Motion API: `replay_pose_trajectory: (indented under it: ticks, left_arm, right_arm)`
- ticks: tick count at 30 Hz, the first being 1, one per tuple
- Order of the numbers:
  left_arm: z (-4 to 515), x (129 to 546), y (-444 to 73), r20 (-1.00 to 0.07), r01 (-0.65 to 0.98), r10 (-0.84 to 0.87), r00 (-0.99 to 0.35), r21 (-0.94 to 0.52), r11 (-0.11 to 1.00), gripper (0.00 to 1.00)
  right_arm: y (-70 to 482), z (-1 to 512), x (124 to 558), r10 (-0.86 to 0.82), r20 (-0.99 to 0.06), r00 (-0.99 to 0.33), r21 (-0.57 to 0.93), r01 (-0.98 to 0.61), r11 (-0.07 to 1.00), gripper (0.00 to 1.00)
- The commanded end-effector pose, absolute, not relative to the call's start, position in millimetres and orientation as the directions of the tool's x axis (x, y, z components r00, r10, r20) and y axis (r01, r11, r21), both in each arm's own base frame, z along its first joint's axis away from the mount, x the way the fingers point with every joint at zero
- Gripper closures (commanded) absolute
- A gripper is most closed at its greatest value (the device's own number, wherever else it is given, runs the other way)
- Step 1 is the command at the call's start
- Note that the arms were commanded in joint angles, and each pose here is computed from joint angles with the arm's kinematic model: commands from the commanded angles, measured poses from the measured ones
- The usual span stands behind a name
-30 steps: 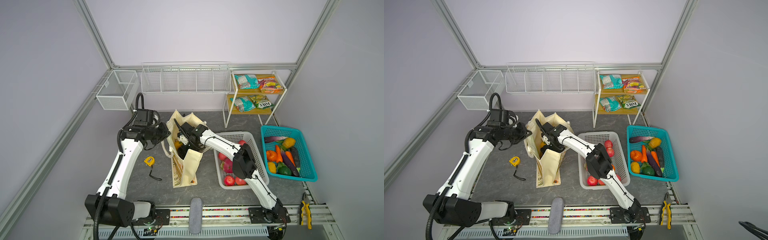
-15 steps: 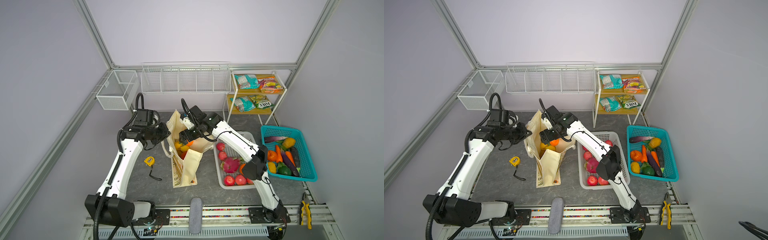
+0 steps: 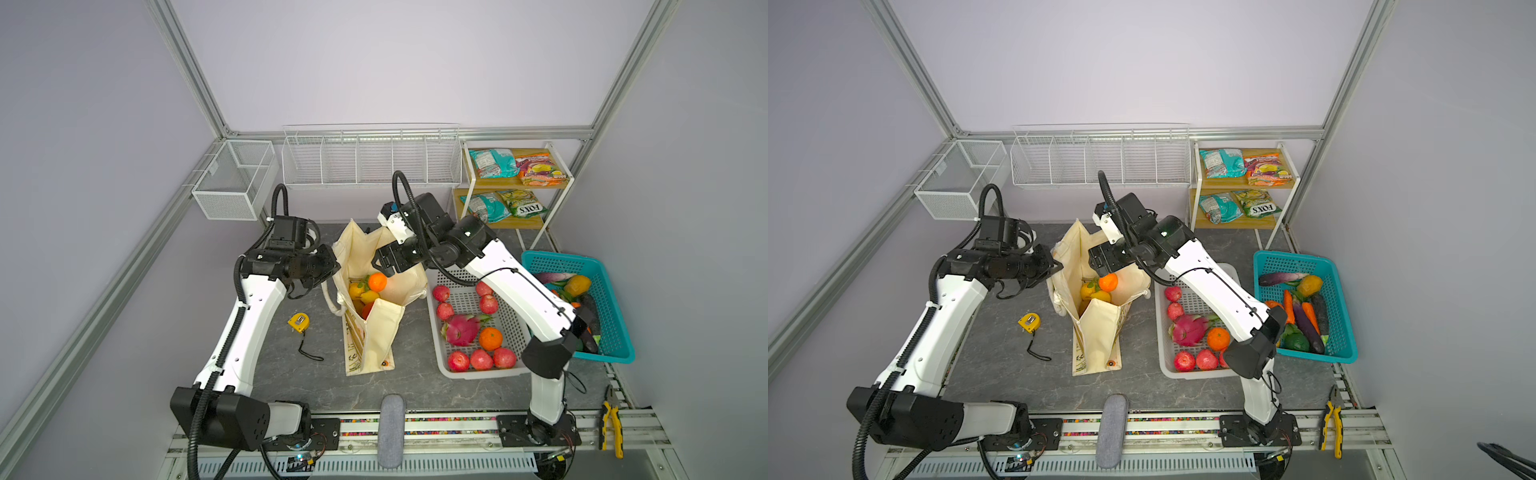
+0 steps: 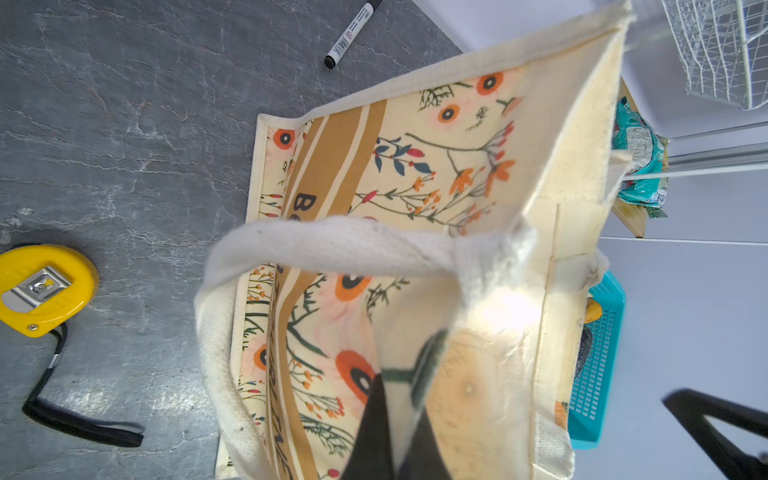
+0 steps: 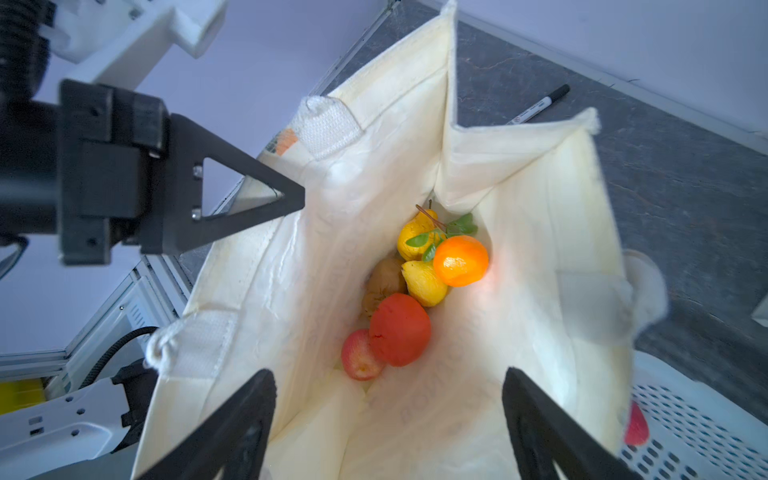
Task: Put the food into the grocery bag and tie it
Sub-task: 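Open the right gripper and raise it out of the bag toward the baskets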
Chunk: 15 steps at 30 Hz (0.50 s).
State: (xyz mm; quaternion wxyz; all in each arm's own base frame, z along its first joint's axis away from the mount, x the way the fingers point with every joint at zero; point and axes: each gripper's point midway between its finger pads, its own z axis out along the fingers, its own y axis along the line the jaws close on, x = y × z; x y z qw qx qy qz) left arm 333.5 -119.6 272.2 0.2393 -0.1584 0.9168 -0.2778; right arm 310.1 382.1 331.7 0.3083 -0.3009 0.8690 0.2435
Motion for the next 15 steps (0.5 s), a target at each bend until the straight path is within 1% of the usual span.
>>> replay_pose_trajectory:
  ticks: [1, 3, 7, 15]
  left_arm:
    - [283.0, 336.6, -117.8, -0.379, -0.135, -0.407, -0.831, -0.573, 0.808, 1.00]
    - [284.8, 338.9, -118.2, -0.385, -0.128, -0.404, -0.830, -0.573, 0.809, 1.00]
    - [288.3, 342.0, -120.0, -0.397, -0.110, -0.396, -0.828, -0.577, 0.809, 1.00]
    - [281.9, 333.9, -122.9, -0.399, -0.080, -0.371, -0.839, -0.584, 0.808, 1.00]
  right_arm:
    - [354.1, 356.1, 312.2, -0.331, -0.761, -0.558, 0.160, -0.656, 0.738, 0.12]
    - [337.8, 362.7, 311.8, -0.306, -0.792, -0.529, 0.128, -0.633, 0.764, 0.12]
    - [303.8, 367.7, 315.7, -0.273, -0.822, -0.499, 0.067, -0.561, 0.825, 0.12]
    - [252.3, 356.9, 323.2, -0.234, -0.801, -0.551, 0.037, -0.435, 0.900, 0.12]
